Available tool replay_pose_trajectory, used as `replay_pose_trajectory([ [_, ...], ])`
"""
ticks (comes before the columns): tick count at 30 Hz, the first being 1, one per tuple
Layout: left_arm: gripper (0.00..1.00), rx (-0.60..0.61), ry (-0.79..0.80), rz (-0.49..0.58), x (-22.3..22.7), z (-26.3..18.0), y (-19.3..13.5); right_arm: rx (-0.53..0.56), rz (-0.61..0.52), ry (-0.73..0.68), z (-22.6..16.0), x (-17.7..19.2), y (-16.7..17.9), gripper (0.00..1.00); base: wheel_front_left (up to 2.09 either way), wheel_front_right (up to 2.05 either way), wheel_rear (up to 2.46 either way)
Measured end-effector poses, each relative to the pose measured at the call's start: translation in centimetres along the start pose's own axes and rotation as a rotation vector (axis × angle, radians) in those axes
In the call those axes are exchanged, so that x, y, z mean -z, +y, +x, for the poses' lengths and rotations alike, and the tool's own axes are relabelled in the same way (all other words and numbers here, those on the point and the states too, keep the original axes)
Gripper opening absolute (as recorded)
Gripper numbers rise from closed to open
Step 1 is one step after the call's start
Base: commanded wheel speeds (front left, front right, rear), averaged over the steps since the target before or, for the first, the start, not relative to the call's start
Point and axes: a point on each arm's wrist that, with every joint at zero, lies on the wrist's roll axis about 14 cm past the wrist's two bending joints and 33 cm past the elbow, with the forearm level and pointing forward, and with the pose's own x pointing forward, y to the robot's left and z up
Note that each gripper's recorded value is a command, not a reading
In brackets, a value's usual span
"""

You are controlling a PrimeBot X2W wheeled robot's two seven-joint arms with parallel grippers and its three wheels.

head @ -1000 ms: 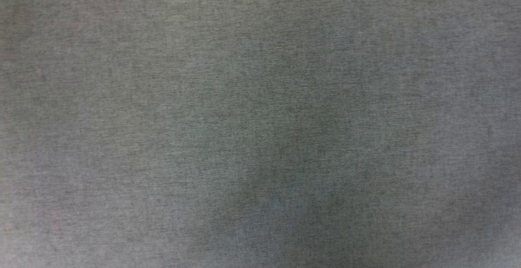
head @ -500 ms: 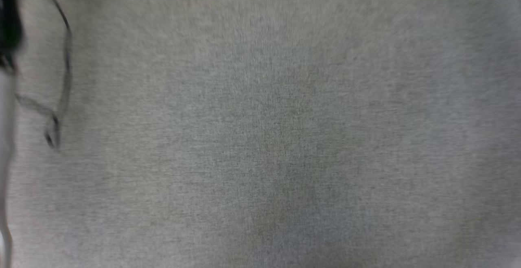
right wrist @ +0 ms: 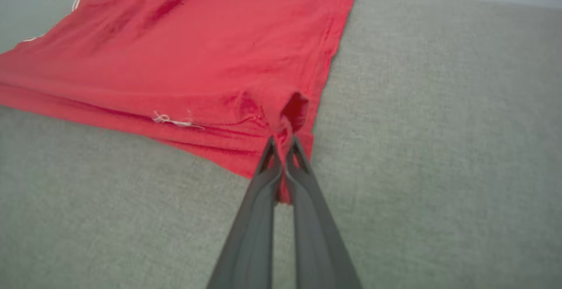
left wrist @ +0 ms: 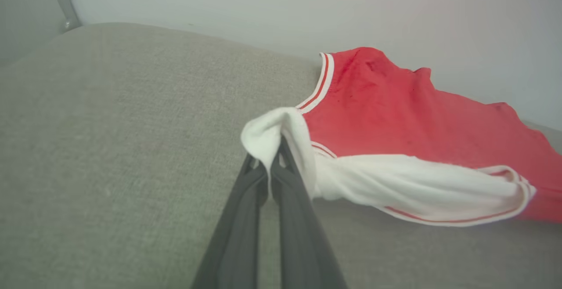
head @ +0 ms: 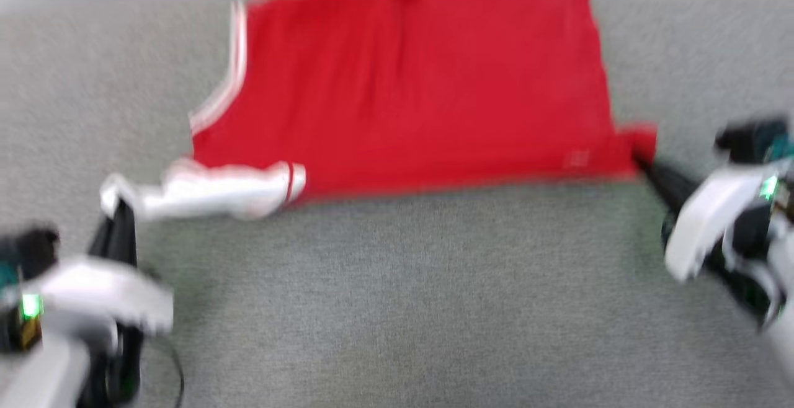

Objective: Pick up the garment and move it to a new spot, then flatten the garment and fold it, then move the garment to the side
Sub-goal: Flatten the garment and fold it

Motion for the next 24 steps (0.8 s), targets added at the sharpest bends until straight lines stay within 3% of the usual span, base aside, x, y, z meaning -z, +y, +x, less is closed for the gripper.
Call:
replay_pose_trajectory([
  [13,0.00,-0.111,0.170,-0.111,4.0,-13.6,1.5,0.089,0.157,0.127,-11.8,8.7,1.4,0.00,0.00,0.00,0.00],
  [20,0.00,-0.084,0.131,-0.107,2.3,-14.5,1.1,0.110,0.184,0.146,-14.2,9.1,3.0,0.00,0.00,0.00,0.00],
  [24,0.00,-0.005,0.101,-0.084,0.9,-12.5,-0.7,0.120,0.172,0.131,-13.7,7.7,3.3,0.00,0.00,0.00,0.00],
])
